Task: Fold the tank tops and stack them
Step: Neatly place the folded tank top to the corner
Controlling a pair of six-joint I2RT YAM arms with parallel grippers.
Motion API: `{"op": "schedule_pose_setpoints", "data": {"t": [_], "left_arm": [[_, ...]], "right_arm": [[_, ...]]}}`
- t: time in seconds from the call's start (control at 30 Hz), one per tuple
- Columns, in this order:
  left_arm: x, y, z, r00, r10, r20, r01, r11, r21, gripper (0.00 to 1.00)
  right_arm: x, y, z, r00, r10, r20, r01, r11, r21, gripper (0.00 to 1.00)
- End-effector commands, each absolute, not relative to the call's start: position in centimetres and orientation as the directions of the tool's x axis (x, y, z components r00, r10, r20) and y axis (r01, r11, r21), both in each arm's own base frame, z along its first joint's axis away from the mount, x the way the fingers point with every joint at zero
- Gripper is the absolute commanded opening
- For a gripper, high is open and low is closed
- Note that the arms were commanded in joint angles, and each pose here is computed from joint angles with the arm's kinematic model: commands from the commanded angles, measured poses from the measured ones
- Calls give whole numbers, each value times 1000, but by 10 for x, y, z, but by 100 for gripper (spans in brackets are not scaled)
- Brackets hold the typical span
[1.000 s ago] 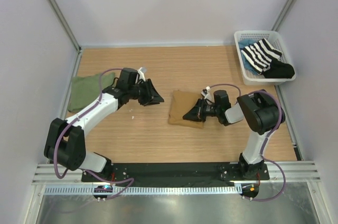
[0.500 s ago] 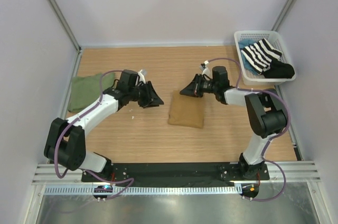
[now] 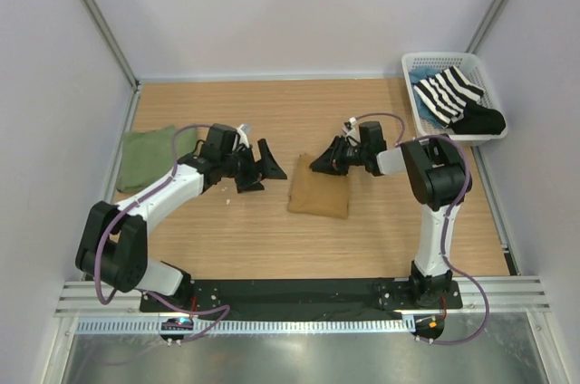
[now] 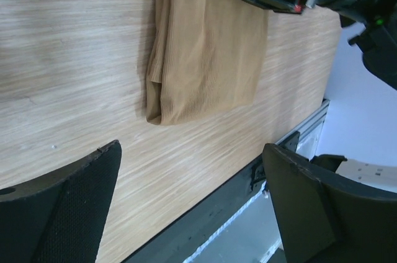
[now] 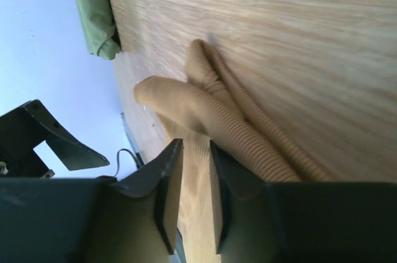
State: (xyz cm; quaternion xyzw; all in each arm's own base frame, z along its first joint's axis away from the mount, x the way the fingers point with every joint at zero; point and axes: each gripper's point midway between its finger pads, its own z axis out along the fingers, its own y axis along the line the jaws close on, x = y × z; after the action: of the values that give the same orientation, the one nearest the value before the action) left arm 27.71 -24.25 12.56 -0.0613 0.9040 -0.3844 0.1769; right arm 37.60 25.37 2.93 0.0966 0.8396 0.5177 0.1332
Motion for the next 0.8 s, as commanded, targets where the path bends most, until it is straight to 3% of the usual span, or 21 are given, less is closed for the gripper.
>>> {"op": "schedule_pose_setpoints", "data": {"t": [0.0, 0.13, 0.23, 0.37, 0.43, 0.5, 0.63, 0.77], "left_arm": [[290, -242, 122, -908, -277, -313, 28, 706, -708, 97], [292, -246, 113, -916, -260, -306, 29, 717, -697, 99], [300, -224, 105, -896, -259, -361, 2, 810, -586, 99], [330, -166, 106, -840, -309, -446, -116, 905, -409, 99], [340, -116, 100, -801, -338, -494, -257, 939, -226, 98], [357, -71, 116, -725, -322, -610, -377, 925, -40, 97], [366, -22, 125, -729, -233, -644, -467, 857, 217, 92], [386, 6, 120, -775, -184, -605, -478, 796, 370, 87]], "right_arm": [[388, 246, 63, -908, 311, -281, -81, 527, 846, 31], [374, 227, 103, -872, 307, -381, -121, 619, 776, 53], [361, 200, 109, -844, 284, -454, -110, 739, 665, 62], [338, 162, 105, -820, 303, -486, -5, 846, 534, 65], [319, 150, 94, -832, 300, -467, 33, 867, 498, 65], [301, 144, 95, -830, 292, -476, 26, 871, 490, 65], [276, 138, 97, -832, 278, -480, 14, 875, 483, 65], [256, 129, 91, -837, 285, -466, 39, 882, 469, 65]]}}
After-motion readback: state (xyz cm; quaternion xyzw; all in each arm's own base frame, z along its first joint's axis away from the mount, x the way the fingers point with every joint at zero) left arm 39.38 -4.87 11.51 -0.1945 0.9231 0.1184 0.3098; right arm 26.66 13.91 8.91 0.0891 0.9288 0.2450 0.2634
